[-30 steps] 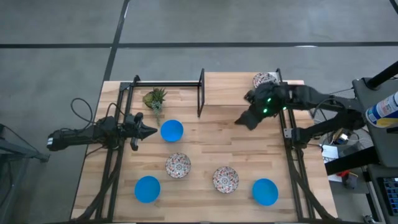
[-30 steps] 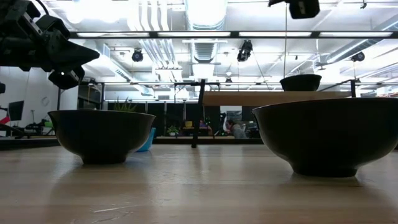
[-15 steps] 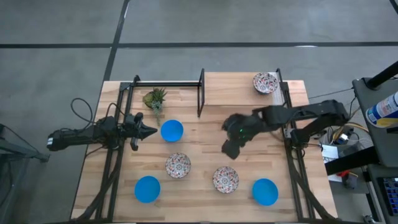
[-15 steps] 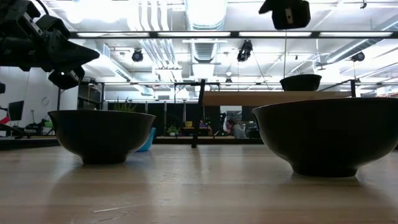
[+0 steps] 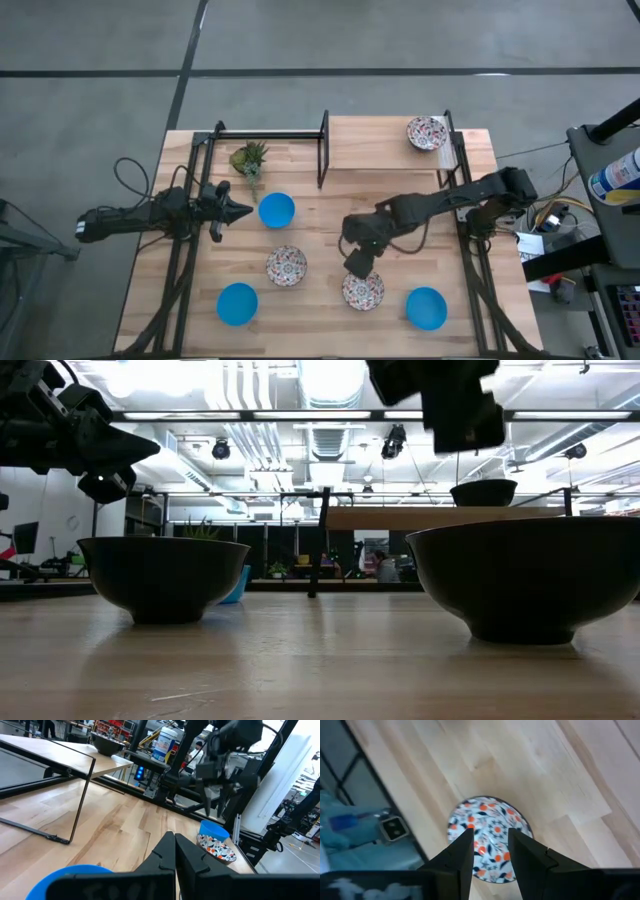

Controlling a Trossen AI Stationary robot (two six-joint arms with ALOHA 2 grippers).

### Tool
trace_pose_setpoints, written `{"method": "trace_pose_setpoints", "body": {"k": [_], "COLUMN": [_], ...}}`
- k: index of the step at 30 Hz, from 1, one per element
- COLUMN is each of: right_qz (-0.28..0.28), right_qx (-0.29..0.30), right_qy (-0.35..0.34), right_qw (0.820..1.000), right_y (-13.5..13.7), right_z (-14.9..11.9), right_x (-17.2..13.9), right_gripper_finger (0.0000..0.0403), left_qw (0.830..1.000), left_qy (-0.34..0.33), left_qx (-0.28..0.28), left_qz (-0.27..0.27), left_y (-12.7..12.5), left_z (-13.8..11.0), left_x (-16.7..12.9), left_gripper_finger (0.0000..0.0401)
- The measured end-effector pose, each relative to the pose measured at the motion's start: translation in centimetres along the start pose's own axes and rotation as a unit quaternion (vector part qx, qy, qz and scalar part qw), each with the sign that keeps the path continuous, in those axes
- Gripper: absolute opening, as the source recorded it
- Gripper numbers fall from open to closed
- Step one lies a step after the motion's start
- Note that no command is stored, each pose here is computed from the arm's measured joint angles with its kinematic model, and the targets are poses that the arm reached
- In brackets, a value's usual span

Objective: Pick & Place Mini bowls
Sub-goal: Stack the right white patterned bowl on top of the other white patterned bowl on the shelf

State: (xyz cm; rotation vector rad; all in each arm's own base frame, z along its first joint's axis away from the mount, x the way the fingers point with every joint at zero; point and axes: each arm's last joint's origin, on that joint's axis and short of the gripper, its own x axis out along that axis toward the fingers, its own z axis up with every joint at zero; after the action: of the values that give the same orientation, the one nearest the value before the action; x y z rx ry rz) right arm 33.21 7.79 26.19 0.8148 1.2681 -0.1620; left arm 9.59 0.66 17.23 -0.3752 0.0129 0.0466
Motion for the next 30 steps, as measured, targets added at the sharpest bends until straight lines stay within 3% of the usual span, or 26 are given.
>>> {"method": "trace_pose_setpoints", "body": {"k": [16, 30], "right_qz": [-0.050, -0.087], "right_qx": [-0.064, -0.058], "right_qy": [0.062, 0.083], "right_qw": [0.995, 0.991], "right_y": [-0.5, -2.1], "right_z": [-0.8, -1.4], "right_x": [3.4, 5.6], "right_gripper_finger": [0.0107, 0.0106], "left_qw": [1.000, 1.000], "left_qy": [0.000, 0.000], "left_qx": [0.000, 0.000], "left_qz": [0.000, 0.000], "left_y": [0.0, 0.0], "left_z": [0.0, 0.0], "left_x": [0.0, 0.0], "left_gripper_finger": [0.0000, 0.0000]}}
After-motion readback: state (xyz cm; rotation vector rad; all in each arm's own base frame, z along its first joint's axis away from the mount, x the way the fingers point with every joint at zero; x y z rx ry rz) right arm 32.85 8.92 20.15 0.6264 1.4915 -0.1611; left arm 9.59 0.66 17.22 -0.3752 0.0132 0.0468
